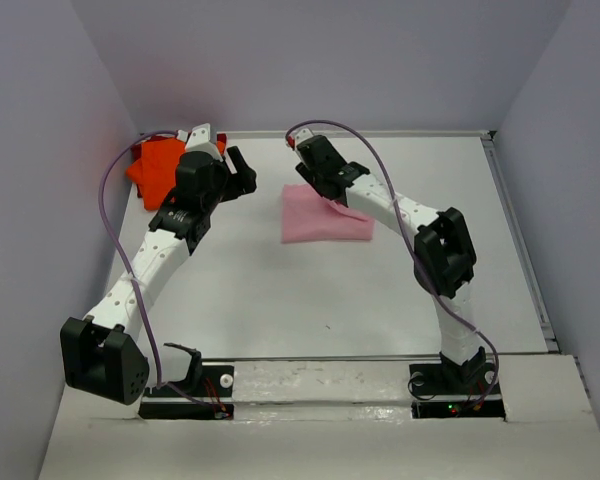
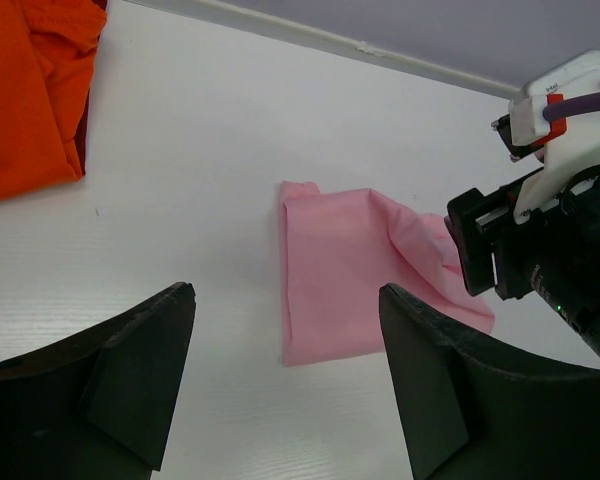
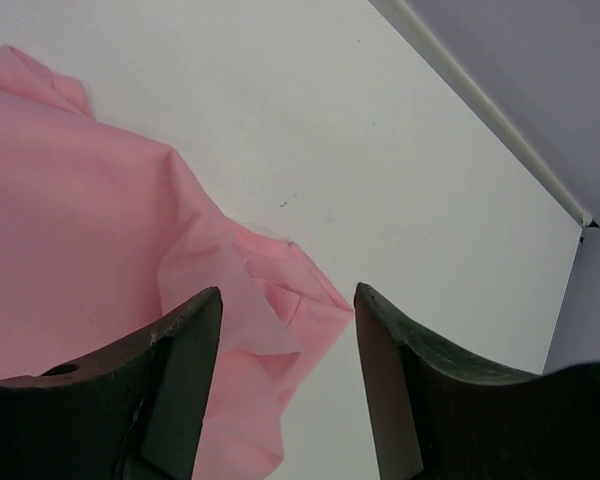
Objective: Fold and stack the t-shirts
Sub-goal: Fold the tshirt
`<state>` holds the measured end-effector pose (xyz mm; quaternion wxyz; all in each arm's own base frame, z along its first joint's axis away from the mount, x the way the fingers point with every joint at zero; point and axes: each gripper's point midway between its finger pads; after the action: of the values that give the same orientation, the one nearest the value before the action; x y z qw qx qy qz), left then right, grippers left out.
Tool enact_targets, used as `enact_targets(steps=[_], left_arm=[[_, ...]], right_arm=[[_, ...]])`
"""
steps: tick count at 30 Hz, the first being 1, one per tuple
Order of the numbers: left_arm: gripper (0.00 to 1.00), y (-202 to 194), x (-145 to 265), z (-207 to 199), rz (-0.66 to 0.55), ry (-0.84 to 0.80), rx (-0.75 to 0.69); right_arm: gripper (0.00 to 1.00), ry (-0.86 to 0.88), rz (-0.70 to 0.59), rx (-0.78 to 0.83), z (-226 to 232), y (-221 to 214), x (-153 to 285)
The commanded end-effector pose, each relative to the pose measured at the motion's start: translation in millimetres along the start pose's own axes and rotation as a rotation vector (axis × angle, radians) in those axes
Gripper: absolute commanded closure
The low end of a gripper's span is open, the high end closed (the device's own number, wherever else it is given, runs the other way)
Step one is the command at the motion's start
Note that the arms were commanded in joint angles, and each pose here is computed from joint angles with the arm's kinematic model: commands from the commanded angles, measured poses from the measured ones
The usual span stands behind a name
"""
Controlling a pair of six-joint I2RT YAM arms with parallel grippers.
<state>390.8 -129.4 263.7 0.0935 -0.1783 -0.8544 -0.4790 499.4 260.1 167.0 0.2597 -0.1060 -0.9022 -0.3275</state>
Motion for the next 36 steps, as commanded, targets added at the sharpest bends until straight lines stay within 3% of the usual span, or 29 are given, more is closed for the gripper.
enact_targets(steps=[1,15,22,30,36], left_arm=[[0.17,5,-3,-5,-0.021,-0.023,0.001],[0.17,6,-2,-5,-0.026,-0.022,0.001],[0.17,7,-1,-5,-0.03,-0.024,0.0],[0.17,6,-1,-5,-0.027,-0.025,-0.002],[0.17,7,0,-5,-0.032,-0.024,-0.002]], right_arm=[[0.4,0.035,0.017,-0.034,21,-11,9],[0.42,0.099,0.065,-0.043,52,-38,13],[0.55,0.133,0.064,-0.038,57,-35,13],[0.48,0.176,0.032,-0.082,60,-25,27],[0.48,0.181,0.021,-0.107,58,-13,33]])
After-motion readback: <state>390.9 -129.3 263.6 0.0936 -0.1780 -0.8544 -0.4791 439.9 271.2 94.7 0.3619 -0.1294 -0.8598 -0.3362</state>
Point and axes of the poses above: each gripper's point midway between its finger pads, its own x axis back along the fingers, its own z axis along the line the jaws close on, y = z × x, and after that the axes turned 9 degrees about x, right-handed
